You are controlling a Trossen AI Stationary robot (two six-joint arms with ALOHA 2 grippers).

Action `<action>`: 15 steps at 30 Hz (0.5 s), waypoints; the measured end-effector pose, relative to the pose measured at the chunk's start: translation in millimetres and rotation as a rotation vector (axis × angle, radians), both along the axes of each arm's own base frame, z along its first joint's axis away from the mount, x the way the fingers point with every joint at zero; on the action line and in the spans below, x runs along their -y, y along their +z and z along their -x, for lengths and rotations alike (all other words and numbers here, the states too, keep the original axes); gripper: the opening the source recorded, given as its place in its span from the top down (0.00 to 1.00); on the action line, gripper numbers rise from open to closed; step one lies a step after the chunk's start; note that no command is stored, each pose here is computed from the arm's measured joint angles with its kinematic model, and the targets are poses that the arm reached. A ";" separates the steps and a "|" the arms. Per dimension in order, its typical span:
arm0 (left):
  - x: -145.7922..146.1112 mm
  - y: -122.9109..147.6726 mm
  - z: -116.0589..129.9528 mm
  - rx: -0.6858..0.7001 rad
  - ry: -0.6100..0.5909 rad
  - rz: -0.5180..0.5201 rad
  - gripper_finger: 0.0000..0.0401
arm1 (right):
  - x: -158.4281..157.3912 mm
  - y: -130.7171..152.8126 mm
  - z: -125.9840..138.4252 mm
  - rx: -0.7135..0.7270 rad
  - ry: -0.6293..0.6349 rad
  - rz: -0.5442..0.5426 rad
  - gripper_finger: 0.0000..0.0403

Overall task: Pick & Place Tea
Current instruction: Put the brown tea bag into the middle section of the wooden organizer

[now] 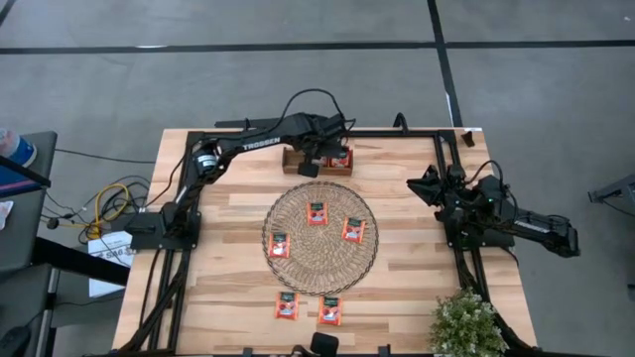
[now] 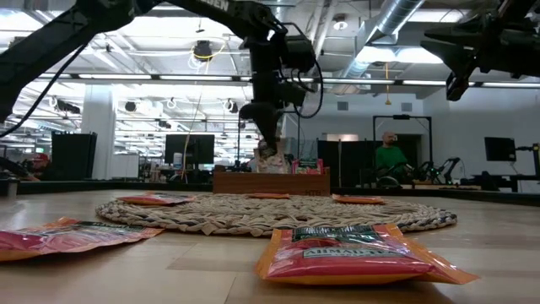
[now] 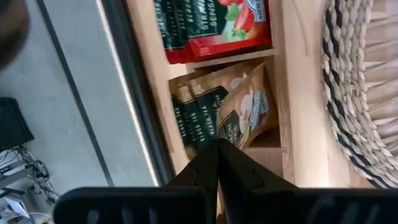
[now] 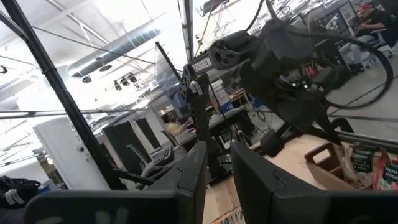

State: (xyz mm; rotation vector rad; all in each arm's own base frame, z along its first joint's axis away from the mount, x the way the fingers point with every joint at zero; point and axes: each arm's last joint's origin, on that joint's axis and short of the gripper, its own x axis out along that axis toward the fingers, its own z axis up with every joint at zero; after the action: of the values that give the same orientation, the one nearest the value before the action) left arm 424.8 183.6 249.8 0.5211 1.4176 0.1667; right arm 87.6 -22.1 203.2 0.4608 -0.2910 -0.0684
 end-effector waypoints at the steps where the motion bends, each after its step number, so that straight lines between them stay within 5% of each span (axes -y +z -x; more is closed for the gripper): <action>1: -0.2 -3.6 -0.5 -0.013 0.000 0.005 1.00 | 0.0 0.0 0.0 0.000 0.000 0.000 0.83; 15: -3.8 -28.9 -9.6 -0.054 -0.014 0.008 1.00 | -0.2 -0.2 -0.1 -0.002 0.003 -0.001 0.83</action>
State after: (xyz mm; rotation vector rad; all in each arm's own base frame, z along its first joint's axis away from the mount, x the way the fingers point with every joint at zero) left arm 434.4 187.3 220.9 0.5319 1.4661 0.1362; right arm 87.7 -21.9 203.0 0.4627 -0.2881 -0.0659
